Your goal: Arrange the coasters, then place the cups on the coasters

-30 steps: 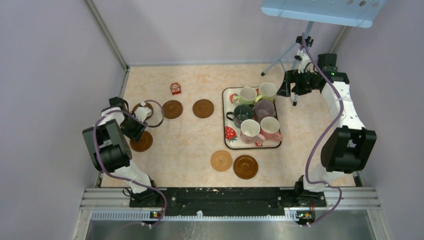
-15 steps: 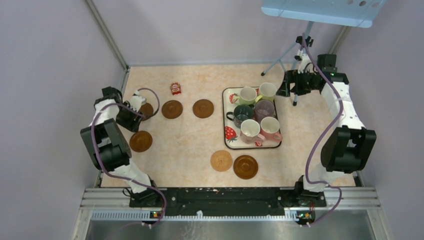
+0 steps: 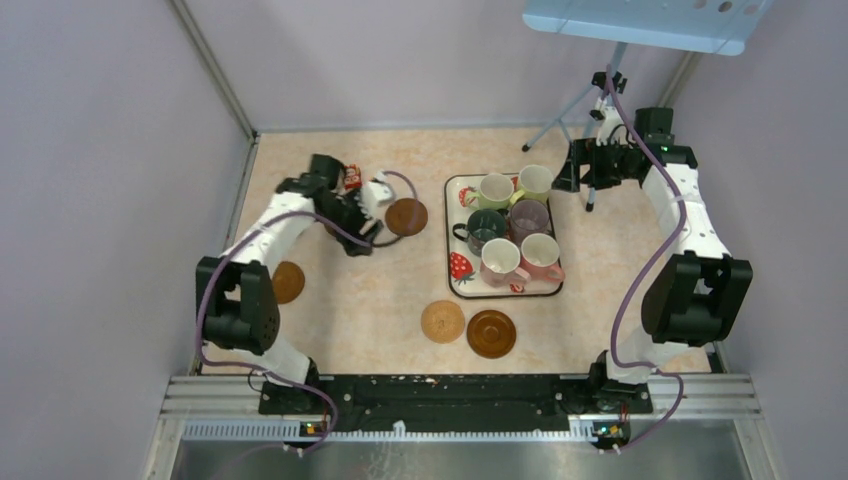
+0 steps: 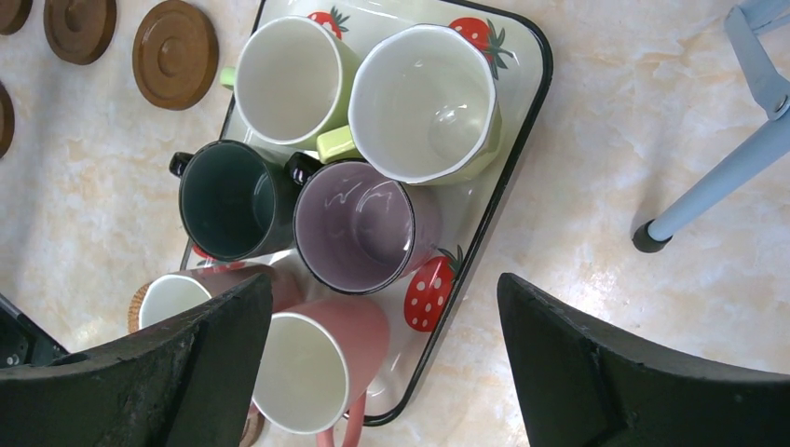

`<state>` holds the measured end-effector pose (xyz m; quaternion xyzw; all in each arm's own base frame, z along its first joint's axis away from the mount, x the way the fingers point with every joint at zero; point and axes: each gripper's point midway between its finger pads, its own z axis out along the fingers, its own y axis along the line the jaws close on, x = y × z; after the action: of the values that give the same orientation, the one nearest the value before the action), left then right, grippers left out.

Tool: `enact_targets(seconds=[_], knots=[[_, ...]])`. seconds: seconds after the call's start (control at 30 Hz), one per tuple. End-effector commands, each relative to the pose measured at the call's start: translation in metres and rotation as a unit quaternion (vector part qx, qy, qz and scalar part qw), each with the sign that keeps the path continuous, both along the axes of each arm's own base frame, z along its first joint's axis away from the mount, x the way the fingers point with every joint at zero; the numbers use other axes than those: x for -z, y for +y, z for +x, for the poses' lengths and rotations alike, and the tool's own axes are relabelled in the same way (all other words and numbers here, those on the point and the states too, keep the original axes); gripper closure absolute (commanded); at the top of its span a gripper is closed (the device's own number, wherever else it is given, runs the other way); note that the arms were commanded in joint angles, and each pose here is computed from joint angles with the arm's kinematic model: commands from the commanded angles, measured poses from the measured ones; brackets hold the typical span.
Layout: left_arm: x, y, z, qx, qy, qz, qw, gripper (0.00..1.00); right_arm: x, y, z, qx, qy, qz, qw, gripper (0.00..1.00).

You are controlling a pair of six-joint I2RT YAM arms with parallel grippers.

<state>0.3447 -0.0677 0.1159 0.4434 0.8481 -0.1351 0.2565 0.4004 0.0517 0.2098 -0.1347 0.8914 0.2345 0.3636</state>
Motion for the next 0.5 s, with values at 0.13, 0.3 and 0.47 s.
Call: enact_targets(seconds=[0.13,0.3,0.47], knots=[[0.032,-0.158,-0.076,0.198,0.002,-0.038,0.98,0.22,-0.005,-0.002,0.004,0.006,-0.019,-0.005,1.0,0.11],[0.059,-0.197,-0.104,0.257,-0.006,-0.034,0.966,0.22,-0.002,-0.01,0.008,0.015,-0.022,-0.024,0.999,0.11],[0.071,-0.221,-0.129,0.3,-0.018,-0.038,0.953,0.21,0.013,-0.012,0.0,0.008,-0.008,-0.032,0.999,0.11]])
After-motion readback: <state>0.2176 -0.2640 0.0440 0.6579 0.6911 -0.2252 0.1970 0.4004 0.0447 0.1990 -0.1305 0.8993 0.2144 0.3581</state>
